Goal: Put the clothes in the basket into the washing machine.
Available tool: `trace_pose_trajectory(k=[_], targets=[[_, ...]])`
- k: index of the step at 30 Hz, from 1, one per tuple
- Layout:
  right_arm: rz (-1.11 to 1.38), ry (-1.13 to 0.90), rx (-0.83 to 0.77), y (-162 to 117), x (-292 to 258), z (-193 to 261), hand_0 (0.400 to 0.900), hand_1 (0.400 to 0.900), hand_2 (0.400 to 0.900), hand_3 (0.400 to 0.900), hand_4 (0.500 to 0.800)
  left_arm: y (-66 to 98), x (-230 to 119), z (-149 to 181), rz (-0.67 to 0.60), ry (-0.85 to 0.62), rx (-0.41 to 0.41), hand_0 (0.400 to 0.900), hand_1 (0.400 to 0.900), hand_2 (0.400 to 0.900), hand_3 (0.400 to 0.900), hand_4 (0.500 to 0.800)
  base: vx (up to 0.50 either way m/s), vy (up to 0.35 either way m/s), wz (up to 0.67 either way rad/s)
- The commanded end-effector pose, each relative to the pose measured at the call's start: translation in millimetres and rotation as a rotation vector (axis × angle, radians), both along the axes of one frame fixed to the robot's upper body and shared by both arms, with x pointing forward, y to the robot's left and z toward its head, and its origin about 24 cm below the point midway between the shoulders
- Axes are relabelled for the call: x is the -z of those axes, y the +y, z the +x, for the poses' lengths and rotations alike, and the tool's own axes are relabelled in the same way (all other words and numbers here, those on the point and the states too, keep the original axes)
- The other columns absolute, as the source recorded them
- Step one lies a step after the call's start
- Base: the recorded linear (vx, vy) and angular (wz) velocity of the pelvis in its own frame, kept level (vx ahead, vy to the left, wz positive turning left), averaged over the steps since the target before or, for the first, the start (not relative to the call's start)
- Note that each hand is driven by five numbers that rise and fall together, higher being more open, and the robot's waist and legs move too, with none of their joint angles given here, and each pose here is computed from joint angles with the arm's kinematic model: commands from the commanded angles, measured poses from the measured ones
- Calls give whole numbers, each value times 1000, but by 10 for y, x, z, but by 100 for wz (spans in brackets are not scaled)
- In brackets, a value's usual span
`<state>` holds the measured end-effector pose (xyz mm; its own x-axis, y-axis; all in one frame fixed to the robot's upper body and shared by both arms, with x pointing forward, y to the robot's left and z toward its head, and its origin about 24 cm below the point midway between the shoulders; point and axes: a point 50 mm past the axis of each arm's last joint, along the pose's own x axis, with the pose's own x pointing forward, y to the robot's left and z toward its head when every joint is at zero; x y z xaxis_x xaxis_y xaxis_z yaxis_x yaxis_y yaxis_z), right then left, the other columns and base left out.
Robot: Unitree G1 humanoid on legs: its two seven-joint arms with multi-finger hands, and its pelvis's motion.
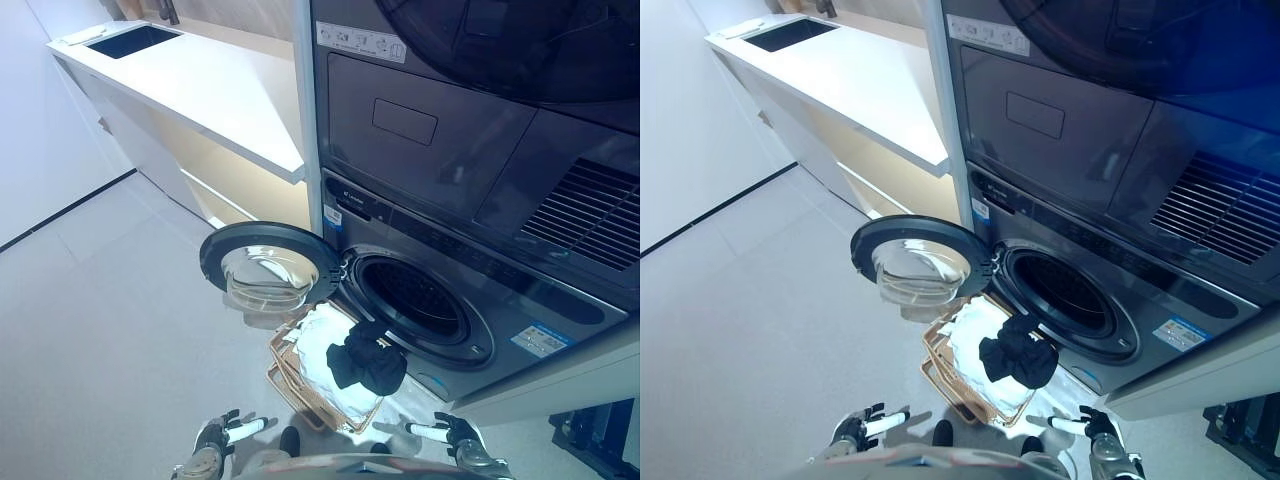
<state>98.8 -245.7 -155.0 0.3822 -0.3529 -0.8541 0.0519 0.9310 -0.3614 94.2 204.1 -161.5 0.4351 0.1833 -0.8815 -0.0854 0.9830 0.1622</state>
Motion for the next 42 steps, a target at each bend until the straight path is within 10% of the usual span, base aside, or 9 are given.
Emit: trace_pose_trajectory(k=[1,21,35,42], targets=[[-19,-93,-54,11,-89,298,900,900,900,900,800,185,-108,312,64,-74,33,900,900,900,900,800,0,0,0],[-31,-69,-64,-47,-96,315,900,900,900,900,800,157,-83,259,51,-49,77,900,900,900,900,800,8,8,3],[-507,-278,-814,-43,-810,1523,900,900,900,900,800,316,-269,590,156,-181,139,900,900,900,900,800,-46,-16,14],[-646,-464,-885,99,-1281,2046,900,900,900,900,800,264,-332,792,183,-226,131,900,900,900,900,800,-67,24,21]])
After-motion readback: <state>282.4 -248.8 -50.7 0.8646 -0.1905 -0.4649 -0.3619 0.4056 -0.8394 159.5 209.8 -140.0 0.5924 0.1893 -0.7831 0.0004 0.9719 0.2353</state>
